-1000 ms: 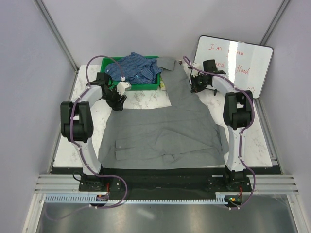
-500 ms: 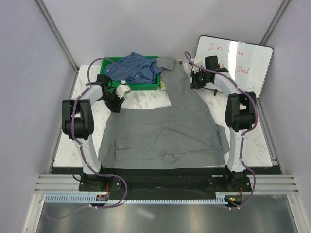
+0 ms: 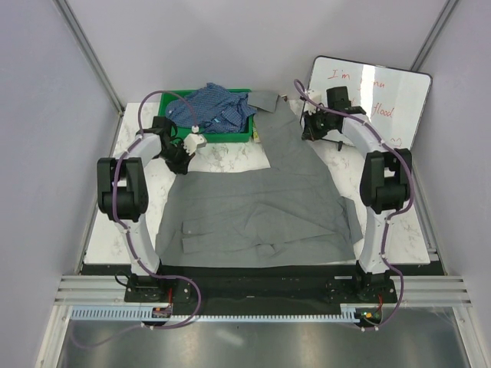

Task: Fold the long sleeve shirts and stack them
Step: Fold the shirt

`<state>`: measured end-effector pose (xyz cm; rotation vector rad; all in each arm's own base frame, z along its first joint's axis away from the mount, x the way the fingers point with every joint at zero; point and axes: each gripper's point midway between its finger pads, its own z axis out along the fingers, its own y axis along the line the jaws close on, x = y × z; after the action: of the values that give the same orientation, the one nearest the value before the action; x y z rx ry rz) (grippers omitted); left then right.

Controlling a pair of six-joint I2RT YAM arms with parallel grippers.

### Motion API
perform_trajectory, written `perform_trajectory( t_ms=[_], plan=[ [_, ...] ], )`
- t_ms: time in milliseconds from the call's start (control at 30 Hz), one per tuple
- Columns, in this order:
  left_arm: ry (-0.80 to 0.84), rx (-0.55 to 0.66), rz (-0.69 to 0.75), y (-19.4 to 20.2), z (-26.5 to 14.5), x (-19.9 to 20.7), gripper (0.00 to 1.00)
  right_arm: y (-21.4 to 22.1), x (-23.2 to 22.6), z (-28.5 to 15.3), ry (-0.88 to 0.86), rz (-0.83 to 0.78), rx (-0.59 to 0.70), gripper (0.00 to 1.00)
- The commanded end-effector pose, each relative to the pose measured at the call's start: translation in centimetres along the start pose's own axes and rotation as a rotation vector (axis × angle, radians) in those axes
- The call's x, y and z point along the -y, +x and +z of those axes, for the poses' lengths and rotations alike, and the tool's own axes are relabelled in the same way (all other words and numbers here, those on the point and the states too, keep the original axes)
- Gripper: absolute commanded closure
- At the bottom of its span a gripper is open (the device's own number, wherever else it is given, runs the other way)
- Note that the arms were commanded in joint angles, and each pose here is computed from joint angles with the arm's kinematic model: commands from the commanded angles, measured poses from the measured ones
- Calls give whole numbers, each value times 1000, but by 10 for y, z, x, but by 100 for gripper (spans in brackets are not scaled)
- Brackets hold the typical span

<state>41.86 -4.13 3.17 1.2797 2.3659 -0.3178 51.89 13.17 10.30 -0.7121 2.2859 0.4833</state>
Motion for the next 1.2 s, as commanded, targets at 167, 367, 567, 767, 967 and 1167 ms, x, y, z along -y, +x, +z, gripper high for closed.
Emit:
perform_trajectory(
  t_ms=[167,367,567,767,967,1167],
  plan=[
    [-44,108,109,-26,-53,17,98,-26,-33,-61,-29,-41,77,100],
    [-73,110,210,-16,-77,41,98,-19,-53,-93,-42,-39,85,100],
    [-92,120,285,-4,-93,69,98,-2,-78,-125,-46,-38,87,100],
    [-108,131,319,6,-102,88,98,24,-99,-154,-30,-39,90,100],
    [-45,108,355,34,-94,122,98,69,-120,-167,-47,-18,40,100],
    [-30,85,397,58,-91,147,98,106,-131,-175,-40,-32,-11,100]
  ],
)
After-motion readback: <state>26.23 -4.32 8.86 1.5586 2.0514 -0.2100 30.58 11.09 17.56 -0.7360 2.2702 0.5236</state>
